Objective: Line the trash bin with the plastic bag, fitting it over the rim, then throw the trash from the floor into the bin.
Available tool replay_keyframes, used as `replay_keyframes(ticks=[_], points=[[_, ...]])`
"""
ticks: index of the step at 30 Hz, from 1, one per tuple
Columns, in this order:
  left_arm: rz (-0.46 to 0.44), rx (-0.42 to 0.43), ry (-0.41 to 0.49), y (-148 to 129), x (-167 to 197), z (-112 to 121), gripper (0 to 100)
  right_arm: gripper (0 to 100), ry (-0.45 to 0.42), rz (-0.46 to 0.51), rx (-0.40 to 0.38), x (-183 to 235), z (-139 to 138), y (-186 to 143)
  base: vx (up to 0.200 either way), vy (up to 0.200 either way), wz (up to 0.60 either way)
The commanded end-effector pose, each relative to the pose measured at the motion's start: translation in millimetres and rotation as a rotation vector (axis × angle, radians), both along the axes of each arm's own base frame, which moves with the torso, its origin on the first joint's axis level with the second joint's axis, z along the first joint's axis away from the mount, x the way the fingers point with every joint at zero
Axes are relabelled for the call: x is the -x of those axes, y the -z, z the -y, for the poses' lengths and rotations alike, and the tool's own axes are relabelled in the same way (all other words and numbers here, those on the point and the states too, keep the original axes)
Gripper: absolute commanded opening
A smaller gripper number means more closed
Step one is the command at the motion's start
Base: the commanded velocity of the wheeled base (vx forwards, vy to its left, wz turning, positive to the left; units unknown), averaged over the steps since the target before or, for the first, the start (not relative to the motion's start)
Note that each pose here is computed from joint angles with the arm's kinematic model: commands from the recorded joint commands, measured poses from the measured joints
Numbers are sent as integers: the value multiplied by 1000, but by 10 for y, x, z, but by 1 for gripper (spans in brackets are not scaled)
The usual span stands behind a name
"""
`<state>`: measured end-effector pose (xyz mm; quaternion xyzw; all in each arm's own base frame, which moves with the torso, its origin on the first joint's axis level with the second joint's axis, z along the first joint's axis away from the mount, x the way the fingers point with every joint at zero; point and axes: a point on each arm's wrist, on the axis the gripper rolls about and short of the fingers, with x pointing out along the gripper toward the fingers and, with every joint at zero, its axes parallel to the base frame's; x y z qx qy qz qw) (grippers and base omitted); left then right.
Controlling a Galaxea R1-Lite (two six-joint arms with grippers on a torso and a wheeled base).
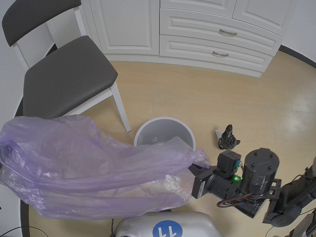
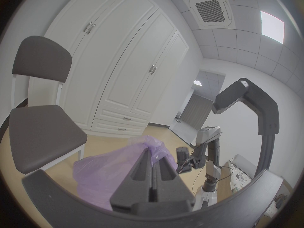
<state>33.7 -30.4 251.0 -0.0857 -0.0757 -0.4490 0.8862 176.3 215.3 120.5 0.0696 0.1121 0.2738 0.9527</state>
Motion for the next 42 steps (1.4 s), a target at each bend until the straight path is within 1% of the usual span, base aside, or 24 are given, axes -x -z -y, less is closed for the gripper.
replay_keyframes(ticks=[1, 2, 4, 6, 7, 8, 10, 13, 15, 17, 18, 19, 20, 21, 26, 29, 31, 33, 34, 37, 38, 39, 40, 42], points=[[-91, -61, -5, 101, -206, 127, 0, 0, 26, 68, -21, 207, 388, -501, 0, 0, 0], [-112, -83, -1, 151, -251, 159, 0, 0, 29, 63, 22, 252, 469, -536, 0, 0, 0], [-121, -102, 6, 184, -275, 183, 0, 0, 31, 60, 35, 276, 509, -573, 0, 0, 0], [-143, -186, 55, 316, -352, 306, 0, 0, 29, 32, 73, 391, 644, -705, 0, 0, 0], [-157, -207, 54, 353, -375, 347, 0, 0, 28, 25, 82, 430, 690, -759, 0, 0, 0], [-157, -207, 54, 353, -375, 347, 0, 0, 28, 25, 82, 430, 690, -759, 0, 0, 0], [-202, -246, 14, 416, -447, 457, 0, 0, 27, 21, 84, 511, 786, -869, 0, 0, 0], [-237, -281, -24, 473, -515, 545, 0, 0, 29, 32, 73, 557, 841, -922, 0, 0, 0], [-275, -318, -70, 537, -596, 619, 0, 0, 30, 50, 63, 592, 882, -959, 0, 0, 0], [-292, -338, -88, 572, -636, 652, 0, 0, 30, 56, 58, 603, 895, -973, 0, 0, 0], [-316, -365, -118, 617, -696, 699, 0, 0, 31, 63, 54, 616, 911, -988, 0, 0, 0], [-316, -365, -118, 617, -696, 699, 0, 0, 31, 63, 54, 616, 911, -988, 0, 0, 0], [-339, -392, -153, 667, -752, 742, 0, 0, 40, 66, 53, 619, 918, -994, 0, 0, 0], [-345, -399, -161, 681, -766, 752, 0, 0, 43, 66, 54, 619, 918, -992, 0, 0, 0], [-398, -476, -274, 828, -899, 845, 0, 0, 75, 89, 73, 622, 930, -1009, 0, 0, 0], [-407, -493, -309, 859, -926, 860, 0, 0, 78, 93, 88, 642, 943, -996, 0, 0, 0], [-410, -505, -332, 879, -944, 870, 0, 0, 84, 94, 114, 650, 942, -958, 0, 0, 0], [-411, -504, -337, 877, -948, 872, 0, 0, 88, 95, 127, 649, 938, -942, 0, 0, 0], [-409, -505, -343, 876, -952, 874, 0, 0, 84, 95, 152, 659, 930, -906, 0, 0, 0], [-397, -497, -374, 866, -972, 884, 0, 0, 70, 91, 167, 676, 912, -867, 0, 0, 0], [-383, -485, -422, 854, -995, 891, 0, 0, 69, 87, 176, 680, 906, -848, 0, 0, 0], [-383, -485, -422, 854, -995, 891, 0, 0, 69, 87, 176, 680, 906, -848, 0, 0, 0], [-371, -477, -488, 856, -1021, 894, 0, 0, 79, 86, 183, 682, 909, -838, 0, 0, 0], [-365, -466, -524, 846, -1037, 889, 0, 0, 98, 90, 204, 683, 918, -817, 0, 0, 0]])
